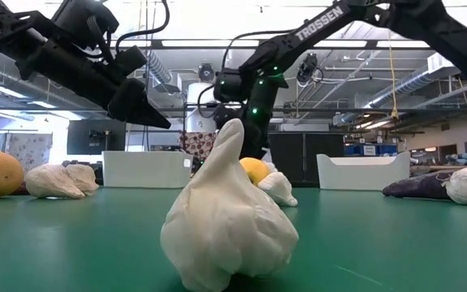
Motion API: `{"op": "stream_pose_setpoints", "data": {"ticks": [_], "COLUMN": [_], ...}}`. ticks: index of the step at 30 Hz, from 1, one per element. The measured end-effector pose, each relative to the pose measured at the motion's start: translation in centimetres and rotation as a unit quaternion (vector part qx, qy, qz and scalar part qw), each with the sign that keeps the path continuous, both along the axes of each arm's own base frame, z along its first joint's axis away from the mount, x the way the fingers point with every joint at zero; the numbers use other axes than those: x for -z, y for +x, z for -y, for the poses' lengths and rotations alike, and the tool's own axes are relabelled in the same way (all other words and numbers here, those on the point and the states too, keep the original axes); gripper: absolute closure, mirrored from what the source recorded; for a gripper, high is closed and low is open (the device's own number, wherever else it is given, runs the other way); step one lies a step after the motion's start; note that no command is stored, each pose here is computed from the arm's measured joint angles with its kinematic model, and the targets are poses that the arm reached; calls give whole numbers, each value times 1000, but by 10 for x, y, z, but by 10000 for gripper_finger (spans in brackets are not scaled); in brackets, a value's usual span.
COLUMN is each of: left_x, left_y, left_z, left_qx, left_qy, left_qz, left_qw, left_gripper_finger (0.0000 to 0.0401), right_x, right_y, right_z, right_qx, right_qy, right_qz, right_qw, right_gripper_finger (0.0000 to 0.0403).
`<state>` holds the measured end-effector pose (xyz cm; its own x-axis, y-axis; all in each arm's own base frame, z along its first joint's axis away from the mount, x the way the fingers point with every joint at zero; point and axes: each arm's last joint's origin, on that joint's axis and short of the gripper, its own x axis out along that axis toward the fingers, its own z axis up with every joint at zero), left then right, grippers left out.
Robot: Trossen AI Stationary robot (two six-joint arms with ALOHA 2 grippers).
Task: Sort produce into baskets
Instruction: Put the top yellow lemon into the right white bin
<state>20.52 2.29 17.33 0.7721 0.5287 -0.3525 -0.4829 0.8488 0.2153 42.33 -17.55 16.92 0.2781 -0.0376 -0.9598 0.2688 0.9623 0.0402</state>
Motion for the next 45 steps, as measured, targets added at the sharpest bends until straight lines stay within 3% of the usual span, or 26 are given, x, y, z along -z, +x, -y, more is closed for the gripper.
{"op": "stream_pose_setpoints", "data": {"ticks": [6, 10, 17, 23, 30, 33, 39, 45], "left_x": [1, 2, 2, 2, 2, 2, 3, 2], "left_y": [0, -1, -1, -1, -1, -1, -1, -1], "left_z": [0, 0, 0, 0, 0, 0, 0, 0], "left_qx": [0, 0, 0, -3, 1, 1, 1, 1], "left_qy": [0, -1, -1, -7, 0, 0, 0, 0], "left_qz": [-5, -12, -12, -8, -12, -12, -16, -14], "left_qw": [1000, 1000, 1000, 1000, 1000, 1000, 1000, 1000], "left_gripper_finger": [231, 231, 231, 231, 231, 231, 231, 231], "right_x": [4, -6, -72, -118, -142, -135, -110, -65], "right_y": [2, -4, -29, -62, -109, -127, -171, -198], "right_z": [1, 0, -2, 1, 20, 32, 51, 69], "right_qx": [0, 4, 40, 76, 144, 199, 308, 368], "right_qy": [6, 2, -55, -64, -86, -88, -107, -96], "right_qz": [-15, -20, 0, 8, -42, -72, -144, -142], "right_qw": [1000, 1000, 998, 995, 985, 973, 934, 914], "right_gripper_finger": [154, 167, 164, 164, 162, 162, 162, 161]}}
